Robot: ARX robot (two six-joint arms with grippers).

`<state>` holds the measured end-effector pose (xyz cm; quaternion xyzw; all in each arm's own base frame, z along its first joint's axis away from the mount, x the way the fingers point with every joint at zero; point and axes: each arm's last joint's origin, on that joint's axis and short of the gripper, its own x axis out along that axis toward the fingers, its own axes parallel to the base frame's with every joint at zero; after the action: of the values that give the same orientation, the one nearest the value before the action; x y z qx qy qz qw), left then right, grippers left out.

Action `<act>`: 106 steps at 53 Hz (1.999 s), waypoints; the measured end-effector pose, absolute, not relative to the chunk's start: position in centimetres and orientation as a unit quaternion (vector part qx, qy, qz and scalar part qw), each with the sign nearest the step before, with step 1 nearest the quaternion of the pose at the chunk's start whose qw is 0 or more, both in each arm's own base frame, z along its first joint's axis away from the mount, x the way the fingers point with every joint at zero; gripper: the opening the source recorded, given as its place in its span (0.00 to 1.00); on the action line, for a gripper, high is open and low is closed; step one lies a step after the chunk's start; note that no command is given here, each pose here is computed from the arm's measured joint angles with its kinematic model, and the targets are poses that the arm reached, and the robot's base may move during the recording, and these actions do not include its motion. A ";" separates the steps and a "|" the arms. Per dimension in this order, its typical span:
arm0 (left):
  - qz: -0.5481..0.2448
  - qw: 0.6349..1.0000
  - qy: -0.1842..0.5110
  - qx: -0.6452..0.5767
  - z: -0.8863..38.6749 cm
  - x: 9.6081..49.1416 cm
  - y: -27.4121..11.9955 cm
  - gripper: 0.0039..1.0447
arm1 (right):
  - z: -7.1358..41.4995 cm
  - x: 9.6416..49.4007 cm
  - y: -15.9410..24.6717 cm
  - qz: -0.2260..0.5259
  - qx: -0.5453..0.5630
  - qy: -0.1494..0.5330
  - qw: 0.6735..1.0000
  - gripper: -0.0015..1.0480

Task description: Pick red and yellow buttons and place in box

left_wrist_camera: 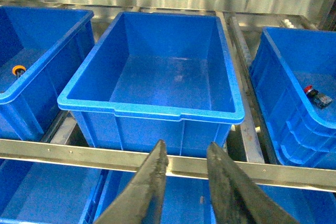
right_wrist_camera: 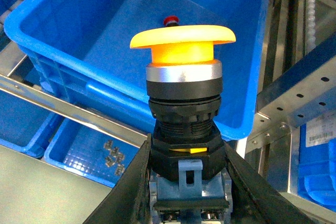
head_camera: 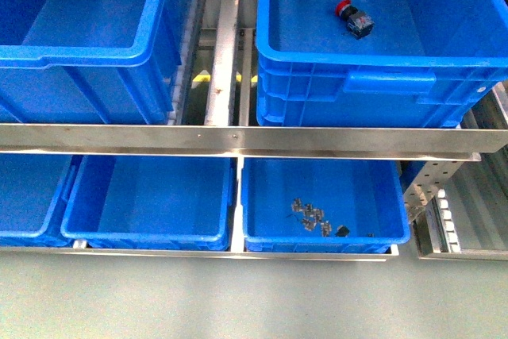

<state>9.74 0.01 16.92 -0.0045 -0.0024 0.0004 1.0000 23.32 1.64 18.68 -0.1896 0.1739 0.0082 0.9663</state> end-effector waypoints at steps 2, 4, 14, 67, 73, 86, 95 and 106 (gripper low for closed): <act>0.000 1.000 -0.003 -0.004 16.9 9.7 0.0 0.31 | 18.7 23.7 1.8 0.009 -0.189 0.175 0.966 0.26; 0.001 1.000 -0.003 -0.004 16.9 9.7 0.0 0.36 | 18.7 24.0 1.9 0.010 -0.189 0.174 0.966 0.26; 0.000 1.000 -0.003 -0.004 16.9 9.7 0.0 0.70 | 19.4 29.4 3.2 0.011 -0.175 0.168 0.970 0.26; 0.001 1.000 -0.003 -0.004 16.9 9.7 0.0 0.93 | 8.3 60.6 -0.7 -0.162 -0.147 0.335 0.917 0.26; 0.001 1.000 -0.003 -0.004 16.9 9.7 0.0 0.93 | 8.8 60.9 -0.8 -0.159 -0.145 0.324 0.921 0.28; 0.000 1.000 -0.003 -0.004 16.9 9.7 0.0 0.93 | 11.6 61.3 -0.3 -0.145 -0.132 0.279 0.940 0.61; 0.000 1.000 -0.003 -0.004 16.9 9.7 0.0 0.93 | 12.6 61.4 -0.6 -0.143 -0.129 0.264 0.945 0.87; 0.000 1.000 -0.003 -0.004 16.9 9.7 0.0 0.93 | 15.5 59.9 -1.2 -0.108 -0.100 0.202 0.968 0.94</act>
<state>9.74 0.01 16.93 -0.0035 -0.0026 0.0004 1.0000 59.94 -1.24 15.49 -0.0995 0.2022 -0.1079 0.9683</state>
